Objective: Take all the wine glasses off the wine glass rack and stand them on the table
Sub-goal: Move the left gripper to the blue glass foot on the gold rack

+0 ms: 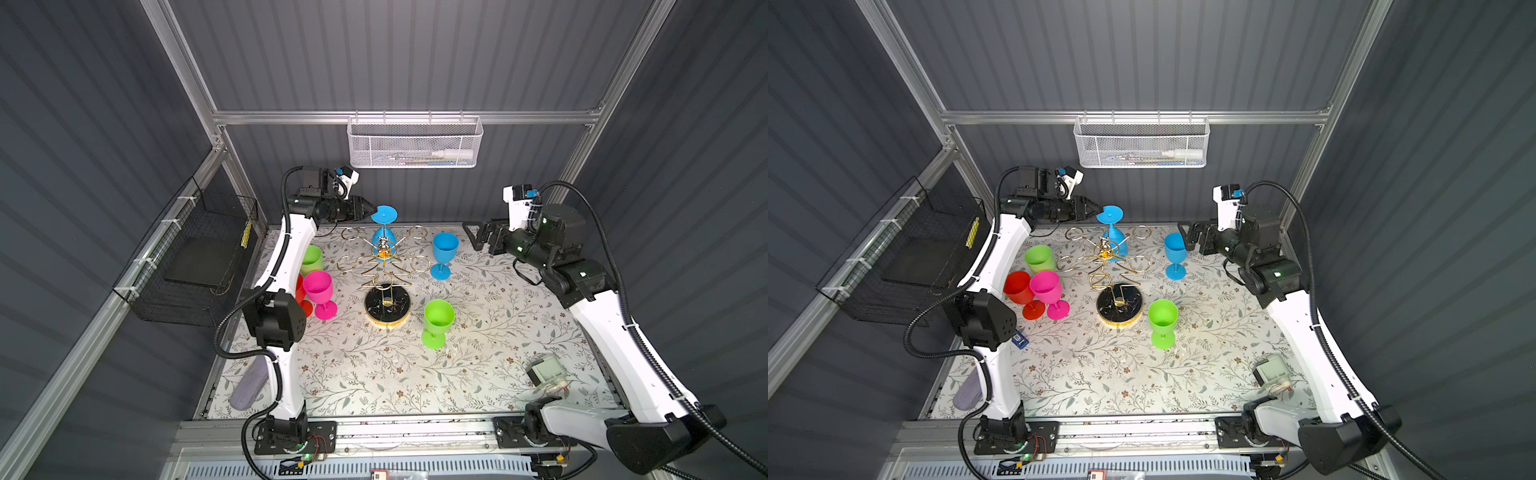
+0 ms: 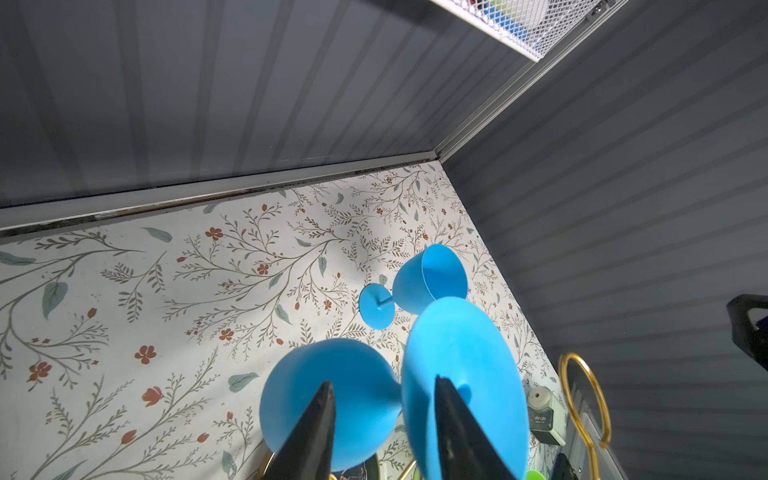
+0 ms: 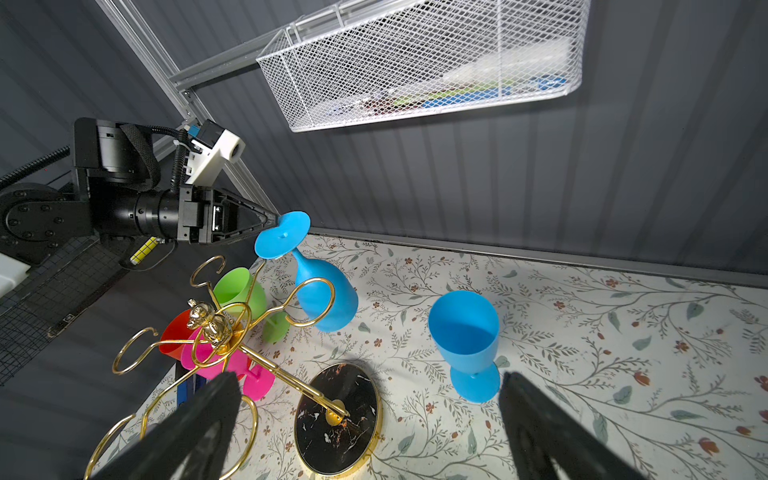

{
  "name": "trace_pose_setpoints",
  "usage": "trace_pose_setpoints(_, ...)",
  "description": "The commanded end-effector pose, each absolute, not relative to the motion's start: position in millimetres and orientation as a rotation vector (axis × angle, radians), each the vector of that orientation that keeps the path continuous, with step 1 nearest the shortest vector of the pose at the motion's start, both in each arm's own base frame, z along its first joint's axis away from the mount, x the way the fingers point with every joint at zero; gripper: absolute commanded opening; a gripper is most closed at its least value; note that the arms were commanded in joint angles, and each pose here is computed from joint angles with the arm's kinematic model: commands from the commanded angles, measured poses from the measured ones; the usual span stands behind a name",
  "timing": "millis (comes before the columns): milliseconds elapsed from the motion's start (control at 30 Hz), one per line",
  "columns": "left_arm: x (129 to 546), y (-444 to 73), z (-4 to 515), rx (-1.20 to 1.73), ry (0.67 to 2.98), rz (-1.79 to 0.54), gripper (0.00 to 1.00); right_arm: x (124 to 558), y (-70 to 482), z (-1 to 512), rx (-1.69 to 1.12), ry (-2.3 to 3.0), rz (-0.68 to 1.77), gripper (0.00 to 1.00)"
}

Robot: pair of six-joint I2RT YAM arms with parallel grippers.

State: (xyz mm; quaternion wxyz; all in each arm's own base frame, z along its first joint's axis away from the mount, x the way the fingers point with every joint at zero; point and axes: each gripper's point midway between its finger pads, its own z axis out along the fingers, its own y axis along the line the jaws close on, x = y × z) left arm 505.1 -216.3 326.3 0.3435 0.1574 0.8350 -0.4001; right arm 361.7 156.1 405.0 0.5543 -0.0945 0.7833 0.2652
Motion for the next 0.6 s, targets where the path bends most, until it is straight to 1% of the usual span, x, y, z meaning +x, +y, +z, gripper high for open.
trace_pose_setpoints(0, 501, -224, 326, 0.432, 2.18, -1.09, 0.45, 357, 153, 408, -0.227, 1.842, 0.616, 0.99)
trace_pose_setpoints(133, 502, -225, 325, 0.432, 2.184, -1.1, 0.45, 357, 153, 408, -0.226, 1.842, 0.616, 0.99)
trace_pose_setpoints(267, 501, -227, 325, 0.436, 2.183, -1.109, 0.41, 357, 153, 407, -0.226, 1.845, 0.615, 0.99)
trace_pose_setpoints(333, 501, -227, 324, 0.437, 2.185, -1.112, 0.33, 357, 153, 406, -0.225, 1.846, 0.614, 0.99)
trace_pose_setpoints(433, 500, -226, 326, 0.437, 2.18, -1.107, 0.16, 357, 152, 406, -0.224, 1.847, 0.609, 0.99)
trace_pose_setpoints(567, 498, -228, 335, 0.443, 2.157, -1.121, 0.12, 358, 151, 404, -0.221, 1.851, 0.606, 0.99)
